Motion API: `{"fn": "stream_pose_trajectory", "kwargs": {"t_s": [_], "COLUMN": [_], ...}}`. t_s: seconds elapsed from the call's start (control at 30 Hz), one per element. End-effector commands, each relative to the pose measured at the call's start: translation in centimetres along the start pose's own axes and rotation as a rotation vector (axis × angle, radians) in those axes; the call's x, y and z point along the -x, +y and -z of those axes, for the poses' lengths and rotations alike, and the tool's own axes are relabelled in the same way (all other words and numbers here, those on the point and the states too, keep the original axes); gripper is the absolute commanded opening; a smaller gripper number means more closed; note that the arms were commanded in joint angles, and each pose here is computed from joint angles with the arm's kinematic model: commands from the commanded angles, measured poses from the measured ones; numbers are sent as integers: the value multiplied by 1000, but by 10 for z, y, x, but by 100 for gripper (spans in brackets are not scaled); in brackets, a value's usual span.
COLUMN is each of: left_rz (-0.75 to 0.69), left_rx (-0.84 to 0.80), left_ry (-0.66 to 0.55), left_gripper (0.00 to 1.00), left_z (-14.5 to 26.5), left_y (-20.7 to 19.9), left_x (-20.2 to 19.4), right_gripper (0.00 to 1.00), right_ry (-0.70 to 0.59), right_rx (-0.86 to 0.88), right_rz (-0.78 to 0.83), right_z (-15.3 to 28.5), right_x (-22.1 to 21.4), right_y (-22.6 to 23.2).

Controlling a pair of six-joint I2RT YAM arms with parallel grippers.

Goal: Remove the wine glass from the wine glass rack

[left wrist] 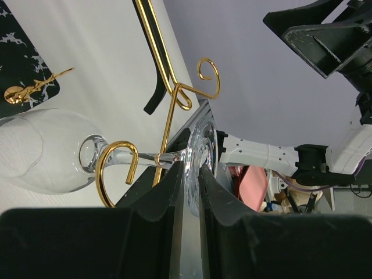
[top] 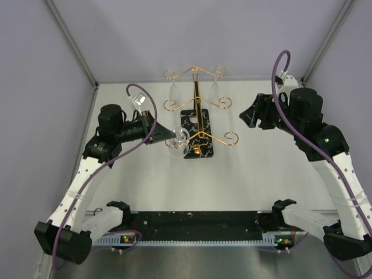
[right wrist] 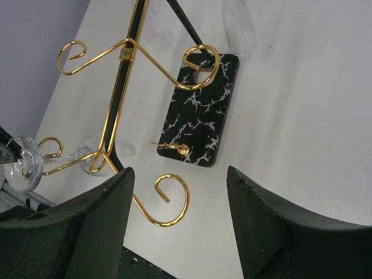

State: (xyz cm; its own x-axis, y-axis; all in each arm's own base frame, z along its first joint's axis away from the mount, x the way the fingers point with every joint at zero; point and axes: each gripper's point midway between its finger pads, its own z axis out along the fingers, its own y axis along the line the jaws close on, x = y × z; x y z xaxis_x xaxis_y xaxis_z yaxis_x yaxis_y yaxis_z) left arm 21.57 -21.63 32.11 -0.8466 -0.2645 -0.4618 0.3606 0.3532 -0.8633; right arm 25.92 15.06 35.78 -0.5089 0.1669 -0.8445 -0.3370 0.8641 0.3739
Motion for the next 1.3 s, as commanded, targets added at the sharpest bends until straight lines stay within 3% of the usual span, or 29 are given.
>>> {"fn": "stream_pose_trajectory", "kwargs": {"t_s": [0.0, 0.43, 0.67, 0.93, 1.27], "left_rz": [-132, -212, -375, -449, -584], "left_rx": [-101, -120, -147, -137, -230], "left_ry": [-72, -190, -285, -297, -289], "left_gripper": [0, 0, 0, 0, 0], "left_z": [-4, -17, 7, 34, 55], "left_y": [-31, -41, -92, -122, -144], "left_x": [27, 59, 82, 72, 46], "right_gripper": [65, 65, 65, 65, 65], "right_ry": [-36, -11, -16, -13, 56], "right_rx": [46, 65, 83, 129, 433], "right_rz": [8, 2, -14, -36, -145], "right_z": [8, 2, 2, 2, 13], "right_x": [5, -4, -3, -1, 5], "right_y": [12, 17, 21, 32, 93]}}
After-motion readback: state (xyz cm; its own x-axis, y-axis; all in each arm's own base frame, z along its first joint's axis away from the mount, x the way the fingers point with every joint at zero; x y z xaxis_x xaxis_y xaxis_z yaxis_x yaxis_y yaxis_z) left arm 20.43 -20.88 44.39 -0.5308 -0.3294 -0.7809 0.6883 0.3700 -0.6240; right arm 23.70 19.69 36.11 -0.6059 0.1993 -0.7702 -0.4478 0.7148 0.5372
